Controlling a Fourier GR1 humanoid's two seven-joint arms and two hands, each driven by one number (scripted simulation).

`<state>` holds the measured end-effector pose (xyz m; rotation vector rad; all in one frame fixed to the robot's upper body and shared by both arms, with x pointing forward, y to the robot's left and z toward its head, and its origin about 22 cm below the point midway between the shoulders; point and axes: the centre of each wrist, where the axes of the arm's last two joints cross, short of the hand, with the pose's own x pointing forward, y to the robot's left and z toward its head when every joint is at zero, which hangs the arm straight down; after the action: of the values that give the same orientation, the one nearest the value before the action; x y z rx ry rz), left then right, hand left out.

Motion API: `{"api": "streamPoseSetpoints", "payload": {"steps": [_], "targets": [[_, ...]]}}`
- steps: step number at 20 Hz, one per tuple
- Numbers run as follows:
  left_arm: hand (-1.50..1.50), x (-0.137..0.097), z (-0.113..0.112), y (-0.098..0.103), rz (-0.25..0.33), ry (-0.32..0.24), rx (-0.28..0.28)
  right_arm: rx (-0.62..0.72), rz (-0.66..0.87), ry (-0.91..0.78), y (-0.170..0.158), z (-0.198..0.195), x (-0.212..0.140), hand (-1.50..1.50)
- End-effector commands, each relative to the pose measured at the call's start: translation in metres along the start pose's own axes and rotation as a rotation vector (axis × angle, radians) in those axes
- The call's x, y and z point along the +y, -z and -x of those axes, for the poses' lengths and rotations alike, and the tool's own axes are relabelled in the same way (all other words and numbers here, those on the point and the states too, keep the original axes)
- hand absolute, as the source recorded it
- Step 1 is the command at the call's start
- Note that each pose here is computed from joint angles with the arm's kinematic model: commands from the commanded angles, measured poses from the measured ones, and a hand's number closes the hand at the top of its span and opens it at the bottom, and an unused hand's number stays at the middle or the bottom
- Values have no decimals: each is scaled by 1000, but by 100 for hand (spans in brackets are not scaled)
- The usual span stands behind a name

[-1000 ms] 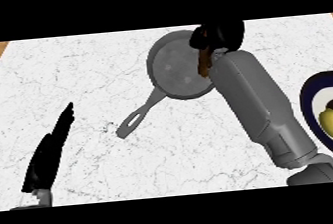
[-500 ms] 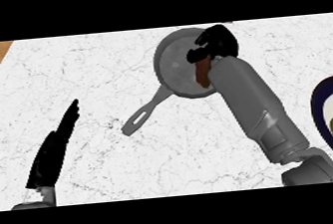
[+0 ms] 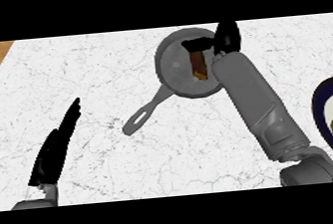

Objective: Pick the sweet potato from the plate and place it in the pan

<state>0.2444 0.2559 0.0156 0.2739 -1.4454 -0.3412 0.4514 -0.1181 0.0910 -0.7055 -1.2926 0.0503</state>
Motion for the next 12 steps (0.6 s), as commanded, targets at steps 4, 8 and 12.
{"api": "streamPoseSetpoints", "payload": {"steps": [4, 8, 12], "targets": [[0, 4, 4, -4, -16, -10, 9, -28, 265, 199, 7, 1, -10, -150], [0, 10, 4, -10, -31, -7, 37, 32, 380, 252, 12, 33, -16, -150], [0, 26, 12, -15, -57, -13, 65, 8, 399, 307, 22, 48, -36, -150]]}}
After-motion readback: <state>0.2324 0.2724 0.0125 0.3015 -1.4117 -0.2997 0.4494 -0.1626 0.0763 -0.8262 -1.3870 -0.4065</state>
